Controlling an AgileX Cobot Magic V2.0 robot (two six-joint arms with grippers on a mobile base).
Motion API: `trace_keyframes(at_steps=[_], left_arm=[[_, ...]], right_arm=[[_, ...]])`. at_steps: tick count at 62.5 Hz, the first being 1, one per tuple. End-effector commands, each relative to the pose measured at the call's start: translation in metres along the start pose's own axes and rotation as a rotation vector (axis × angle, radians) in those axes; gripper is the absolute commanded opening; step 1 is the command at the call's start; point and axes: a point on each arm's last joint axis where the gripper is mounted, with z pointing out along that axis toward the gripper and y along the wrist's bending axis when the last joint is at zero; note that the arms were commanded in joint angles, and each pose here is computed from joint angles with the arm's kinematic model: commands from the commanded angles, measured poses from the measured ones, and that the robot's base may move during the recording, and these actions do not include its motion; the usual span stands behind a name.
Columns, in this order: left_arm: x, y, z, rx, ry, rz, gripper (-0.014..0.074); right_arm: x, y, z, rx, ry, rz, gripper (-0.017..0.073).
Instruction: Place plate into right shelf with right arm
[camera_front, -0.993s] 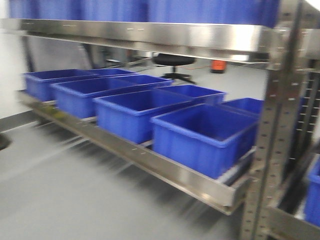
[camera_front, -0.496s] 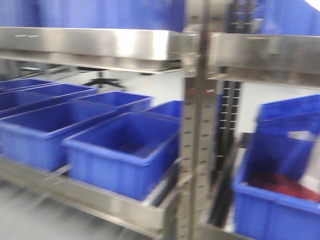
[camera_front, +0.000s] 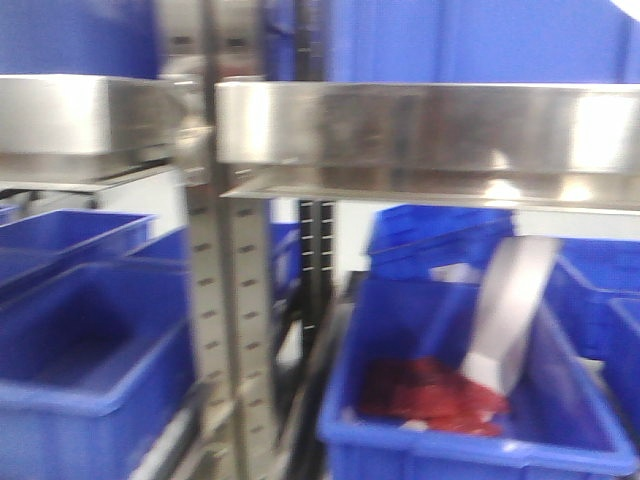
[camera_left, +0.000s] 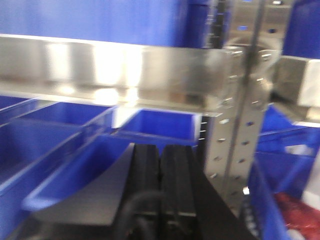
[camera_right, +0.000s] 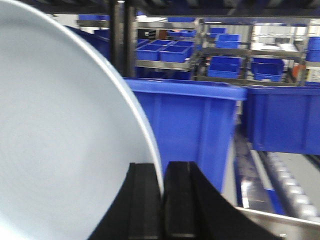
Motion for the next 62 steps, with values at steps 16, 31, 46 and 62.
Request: trace_keyframes(at_steps=[16,31,46,62], left_arm=[[-0.0052,0.0011,-0.0008,-0.012,-0.089,-0.015,-0.0128],[-0.0052,0.0011,-0.0008,-0.012,-0.089,-0.015,-0.0128],[-0.0052,0.0011,-0.0008,-0.012,-0.089,-0.015,-0.0128],[-0.0052,0.0011,-0.0008,-0.012,-0.089,-0.015,-0.0128]], right_arm=[[-0.0186,-0.0013,-0.0011,0.018,-0.121,0.001,0.0056],[-0.0186,-0.0013,-0.0011,0.018,-0.121,0.001,0.0056],[-0.0186,-0.0013,-0.0011,0.018,-0.121,0.001,0.0056],[-0.019,-0.0014,-0.0011,0.019,-0.124,0.001,0.0056]])
